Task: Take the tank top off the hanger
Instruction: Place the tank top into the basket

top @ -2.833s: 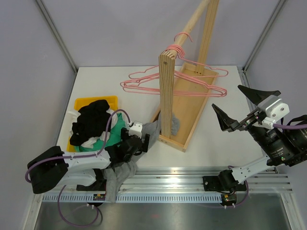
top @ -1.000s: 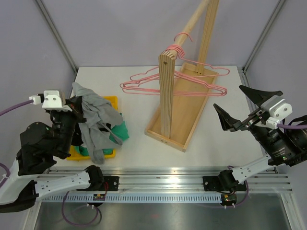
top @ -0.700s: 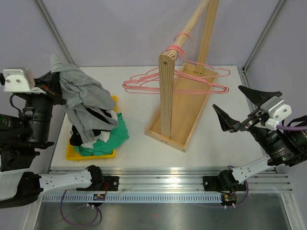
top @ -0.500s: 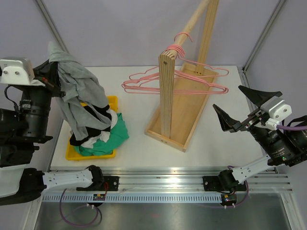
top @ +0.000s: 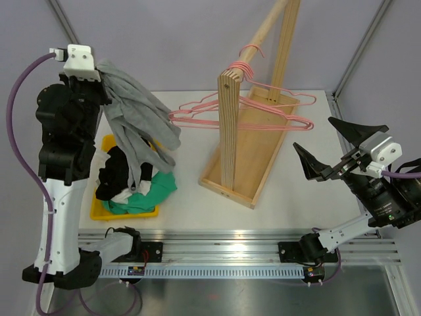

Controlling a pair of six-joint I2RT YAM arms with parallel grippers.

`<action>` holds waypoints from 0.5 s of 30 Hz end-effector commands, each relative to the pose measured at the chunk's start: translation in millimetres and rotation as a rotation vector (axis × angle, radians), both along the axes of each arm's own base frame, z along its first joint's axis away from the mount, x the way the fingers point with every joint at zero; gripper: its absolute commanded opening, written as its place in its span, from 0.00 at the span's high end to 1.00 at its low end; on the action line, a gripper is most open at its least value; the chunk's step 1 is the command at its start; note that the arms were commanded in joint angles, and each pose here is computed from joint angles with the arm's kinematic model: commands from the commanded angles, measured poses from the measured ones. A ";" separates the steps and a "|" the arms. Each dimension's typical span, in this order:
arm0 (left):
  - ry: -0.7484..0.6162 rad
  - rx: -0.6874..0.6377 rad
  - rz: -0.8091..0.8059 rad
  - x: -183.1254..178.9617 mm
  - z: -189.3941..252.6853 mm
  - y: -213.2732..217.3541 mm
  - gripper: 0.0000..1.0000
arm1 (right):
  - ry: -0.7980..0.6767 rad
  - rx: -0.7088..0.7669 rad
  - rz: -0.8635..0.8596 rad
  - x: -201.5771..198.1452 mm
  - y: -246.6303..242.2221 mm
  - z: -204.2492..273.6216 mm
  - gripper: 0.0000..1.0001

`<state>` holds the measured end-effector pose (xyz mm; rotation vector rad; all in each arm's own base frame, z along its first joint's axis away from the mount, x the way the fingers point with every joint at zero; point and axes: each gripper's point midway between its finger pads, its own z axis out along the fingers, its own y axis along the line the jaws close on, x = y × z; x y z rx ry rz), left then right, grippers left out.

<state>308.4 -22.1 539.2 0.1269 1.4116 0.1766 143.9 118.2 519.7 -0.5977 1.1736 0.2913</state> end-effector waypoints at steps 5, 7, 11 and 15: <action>-0.146 -0.155 -0.067 -4.7 32.3 18.9 1.00 | 0.007 0.045 0.017 1.7 -7.1 4.7 0.00; -0.122 -0.168 -0.049 -1.1 24.9 23.7 1.00 | 0.010 0.045 0.015 2.0 -7.7 4.7 0.01; -0.084 -0.186 -0.046 -9.7 2.6 23.6 1.00 | 0.007 0.044 0.017 1.7 -7.1 4.7 0.01; -0.004 -0.200 0.032 -14.7 -57.6 36.2 1.00 | 0.005 0.048 0.023 1.4 -7.0 5.0 0.01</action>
